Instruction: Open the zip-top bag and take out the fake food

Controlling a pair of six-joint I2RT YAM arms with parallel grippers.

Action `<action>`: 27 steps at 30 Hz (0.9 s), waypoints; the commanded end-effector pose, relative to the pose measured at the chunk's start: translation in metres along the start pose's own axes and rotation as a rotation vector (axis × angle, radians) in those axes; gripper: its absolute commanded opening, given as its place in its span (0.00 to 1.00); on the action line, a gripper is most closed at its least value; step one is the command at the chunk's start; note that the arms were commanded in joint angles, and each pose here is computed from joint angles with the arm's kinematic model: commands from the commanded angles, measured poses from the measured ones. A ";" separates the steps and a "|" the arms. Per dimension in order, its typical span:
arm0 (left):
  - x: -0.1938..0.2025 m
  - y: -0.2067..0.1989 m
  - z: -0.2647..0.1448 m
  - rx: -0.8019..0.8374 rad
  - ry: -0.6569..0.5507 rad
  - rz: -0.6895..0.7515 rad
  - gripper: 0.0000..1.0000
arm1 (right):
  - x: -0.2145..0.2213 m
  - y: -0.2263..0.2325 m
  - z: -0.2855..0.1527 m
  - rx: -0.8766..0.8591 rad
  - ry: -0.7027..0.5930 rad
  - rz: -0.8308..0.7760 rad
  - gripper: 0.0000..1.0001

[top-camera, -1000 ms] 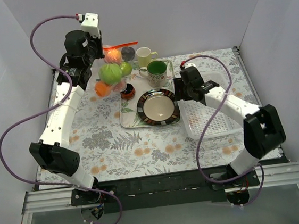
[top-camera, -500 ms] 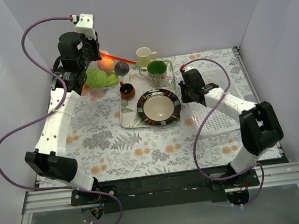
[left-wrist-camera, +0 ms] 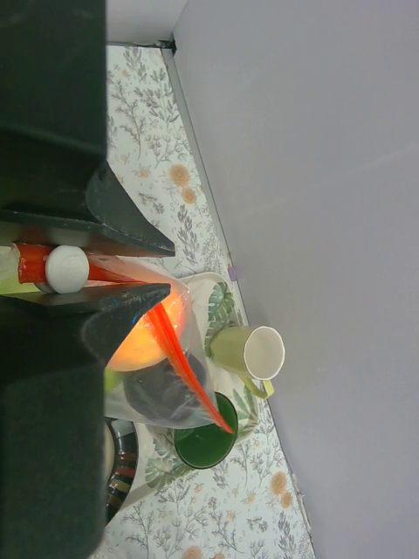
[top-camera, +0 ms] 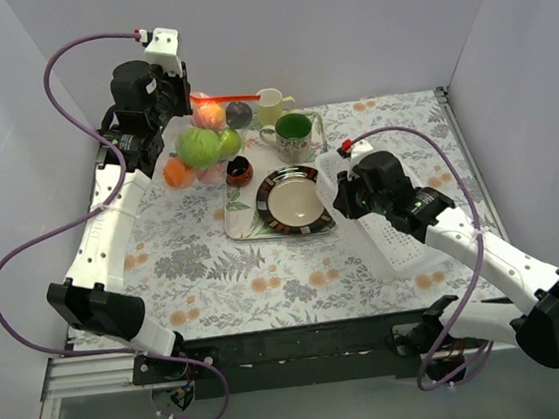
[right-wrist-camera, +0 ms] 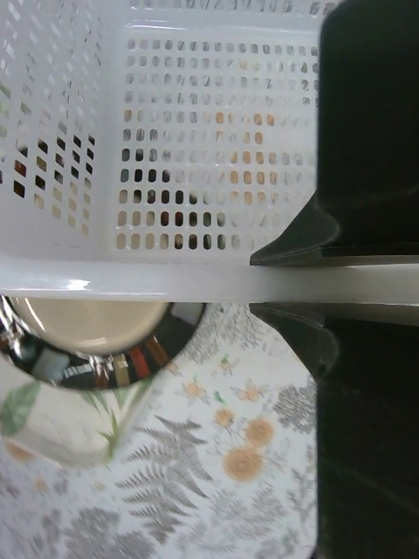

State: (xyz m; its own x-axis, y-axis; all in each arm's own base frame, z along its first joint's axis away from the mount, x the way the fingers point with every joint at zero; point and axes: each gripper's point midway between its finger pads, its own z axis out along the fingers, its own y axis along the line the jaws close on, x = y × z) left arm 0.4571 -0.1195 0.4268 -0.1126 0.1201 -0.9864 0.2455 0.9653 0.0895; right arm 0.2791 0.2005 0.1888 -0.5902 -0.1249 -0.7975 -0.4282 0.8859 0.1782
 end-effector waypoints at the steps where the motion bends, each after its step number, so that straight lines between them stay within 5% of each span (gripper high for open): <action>1: -0.035 0.001 -0.022 0.003 -0.101 0.001 0.04 | 0.011 0.063 -0.023 -0.271 -0.006 -0.151 0.01; 6: -0.038 0.001 -0.022 0.007 -0.105 0.001 0.04 | 0.032 0.138 -0.063 -0.576 -0.069 -0.390 0.01; 14: -0.044 -0.001 -0.021 0.017 -0.115 0.000 0.04 | 0.073 0.218 -0.118 -0.813 -0.002 -0.655 0.01; 27: -0.060 -0.001 -0.038 0.024 -0.140 0.004 0.04 | 0.132 0.217 -0.079 -0.736 0.098 -0.783 0.01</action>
State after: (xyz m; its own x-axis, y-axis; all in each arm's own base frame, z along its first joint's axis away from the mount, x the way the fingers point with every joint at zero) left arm 0.4534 -0.1229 0.4319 -0.1098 0.1187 -0.9868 0.2668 0.9599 0.0858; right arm 0.0412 0.3393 0.1899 -0.0229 -0.5836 -0.8117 -0.9997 0.0224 0.0122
